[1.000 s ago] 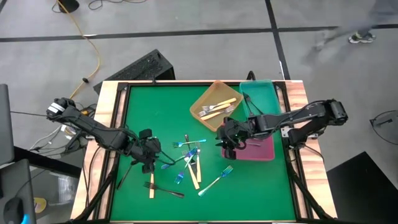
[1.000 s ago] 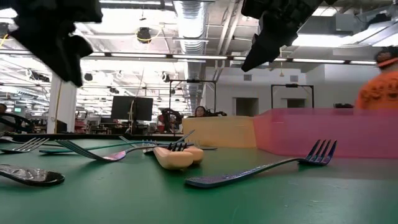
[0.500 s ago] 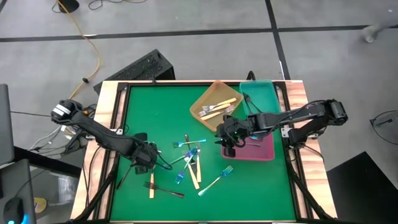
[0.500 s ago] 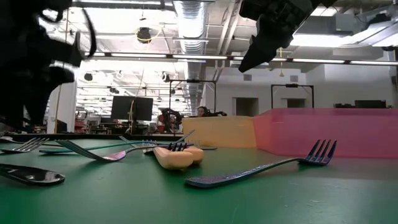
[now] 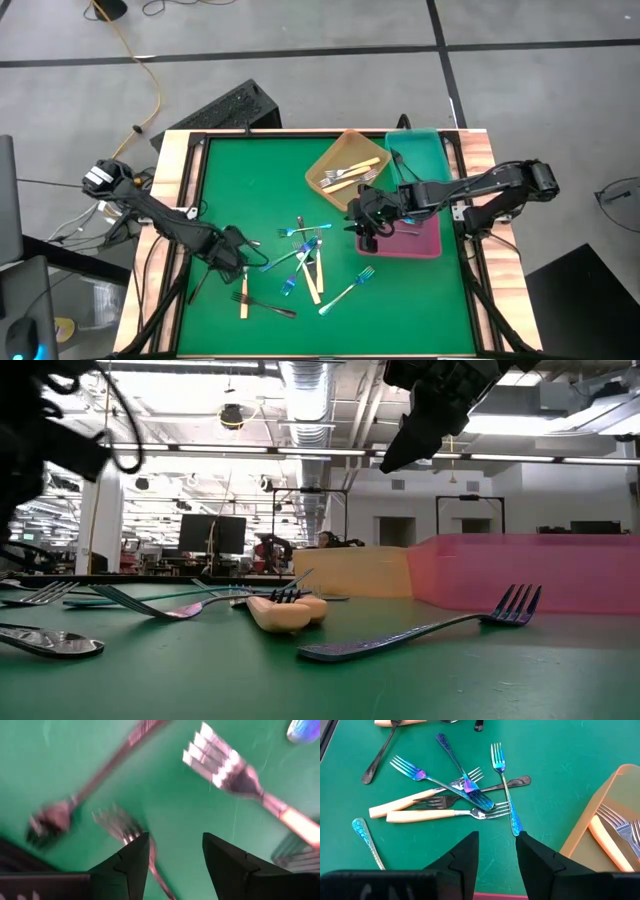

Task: Sort silverware by color (type)
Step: Put the black fork into the blue bin

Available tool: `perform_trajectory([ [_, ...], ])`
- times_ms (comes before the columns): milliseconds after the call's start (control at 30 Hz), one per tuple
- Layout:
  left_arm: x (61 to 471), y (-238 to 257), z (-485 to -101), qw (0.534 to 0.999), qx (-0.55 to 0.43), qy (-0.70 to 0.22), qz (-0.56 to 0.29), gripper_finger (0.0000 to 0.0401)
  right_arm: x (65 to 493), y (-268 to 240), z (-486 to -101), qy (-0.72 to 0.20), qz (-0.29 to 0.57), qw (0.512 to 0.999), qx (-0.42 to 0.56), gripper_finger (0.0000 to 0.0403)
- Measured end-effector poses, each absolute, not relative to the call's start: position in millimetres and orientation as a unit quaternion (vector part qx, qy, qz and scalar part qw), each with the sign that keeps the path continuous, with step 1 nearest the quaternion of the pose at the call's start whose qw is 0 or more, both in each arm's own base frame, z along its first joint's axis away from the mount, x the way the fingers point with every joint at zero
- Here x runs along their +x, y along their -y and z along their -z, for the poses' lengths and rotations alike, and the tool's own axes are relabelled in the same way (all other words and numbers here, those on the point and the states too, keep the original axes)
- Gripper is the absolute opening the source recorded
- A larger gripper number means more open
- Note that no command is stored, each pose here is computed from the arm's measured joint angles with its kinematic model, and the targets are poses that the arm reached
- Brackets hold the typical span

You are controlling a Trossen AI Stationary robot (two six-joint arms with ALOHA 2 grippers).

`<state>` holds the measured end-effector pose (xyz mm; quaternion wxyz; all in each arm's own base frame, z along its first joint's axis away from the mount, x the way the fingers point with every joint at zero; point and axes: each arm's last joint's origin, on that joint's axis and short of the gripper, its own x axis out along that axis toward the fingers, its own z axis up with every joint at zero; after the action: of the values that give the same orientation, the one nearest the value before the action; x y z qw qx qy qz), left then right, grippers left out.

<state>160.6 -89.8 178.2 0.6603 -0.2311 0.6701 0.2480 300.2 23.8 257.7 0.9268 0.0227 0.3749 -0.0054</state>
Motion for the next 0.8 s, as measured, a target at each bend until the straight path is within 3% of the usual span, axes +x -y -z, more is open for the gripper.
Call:
perform_trajectory([
  [267,134.2,112.2,-169.3,0.606,-0.26,-0.698,-0.278,0.0167,299.9,-26.0,-257.7,-0.376,0.002,0.927,0.022,0.0152],
  [800,129.5,123.5,-168.9,0.618,-0.293,-0.66,-0.31,0.0167,299.6,-28.0,-257.6,-0.376,-0.002,0.926,0.02,0.0152],
])
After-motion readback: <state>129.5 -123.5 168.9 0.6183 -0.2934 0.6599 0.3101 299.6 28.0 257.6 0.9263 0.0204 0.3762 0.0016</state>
